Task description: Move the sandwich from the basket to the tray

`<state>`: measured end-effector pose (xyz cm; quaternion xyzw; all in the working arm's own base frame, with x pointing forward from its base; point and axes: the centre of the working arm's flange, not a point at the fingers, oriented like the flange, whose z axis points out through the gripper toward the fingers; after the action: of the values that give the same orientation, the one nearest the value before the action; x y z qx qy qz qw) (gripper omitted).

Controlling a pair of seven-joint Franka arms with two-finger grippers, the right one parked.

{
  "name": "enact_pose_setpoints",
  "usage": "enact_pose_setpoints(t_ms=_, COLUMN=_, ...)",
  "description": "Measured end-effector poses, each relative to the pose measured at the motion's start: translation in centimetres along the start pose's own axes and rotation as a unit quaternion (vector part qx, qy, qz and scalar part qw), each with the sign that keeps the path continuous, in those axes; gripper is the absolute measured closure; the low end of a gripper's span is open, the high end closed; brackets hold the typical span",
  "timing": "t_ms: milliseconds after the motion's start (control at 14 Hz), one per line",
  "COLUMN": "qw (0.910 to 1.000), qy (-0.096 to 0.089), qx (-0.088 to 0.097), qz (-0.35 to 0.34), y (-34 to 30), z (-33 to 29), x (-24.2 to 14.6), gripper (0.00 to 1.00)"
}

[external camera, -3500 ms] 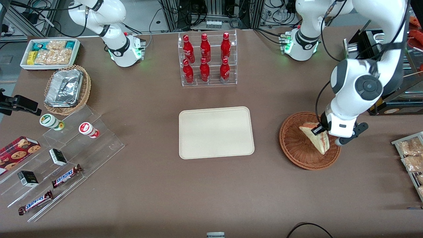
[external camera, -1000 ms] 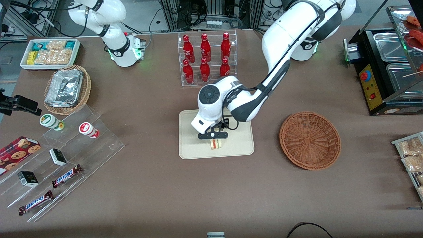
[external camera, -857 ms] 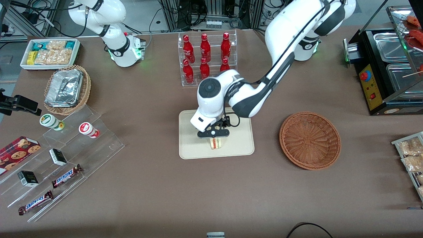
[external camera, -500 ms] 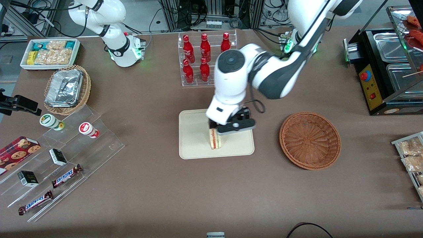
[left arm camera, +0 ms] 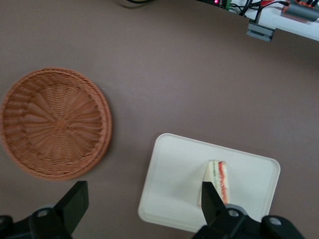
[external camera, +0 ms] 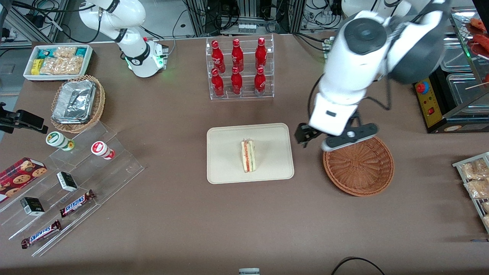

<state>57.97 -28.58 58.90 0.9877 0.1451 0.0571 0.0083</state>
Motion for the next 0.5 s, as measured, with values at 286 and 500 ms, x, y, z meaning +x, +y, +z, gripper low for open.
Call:
enact_pose_setpoints(t_ms=286, qw=0.9978, qy=-0.041, qx=0.023, qz=0.048, y=-9.3, z=-1.8, x=3.9, gripper=0.0)
enact_pose_setpoints(t_ms=500, qw=0.9929, qy=-0.057, qx=0.037, qz=0.098, y=-13.5, z=-2.6, x=5.1, gripper=0.0)
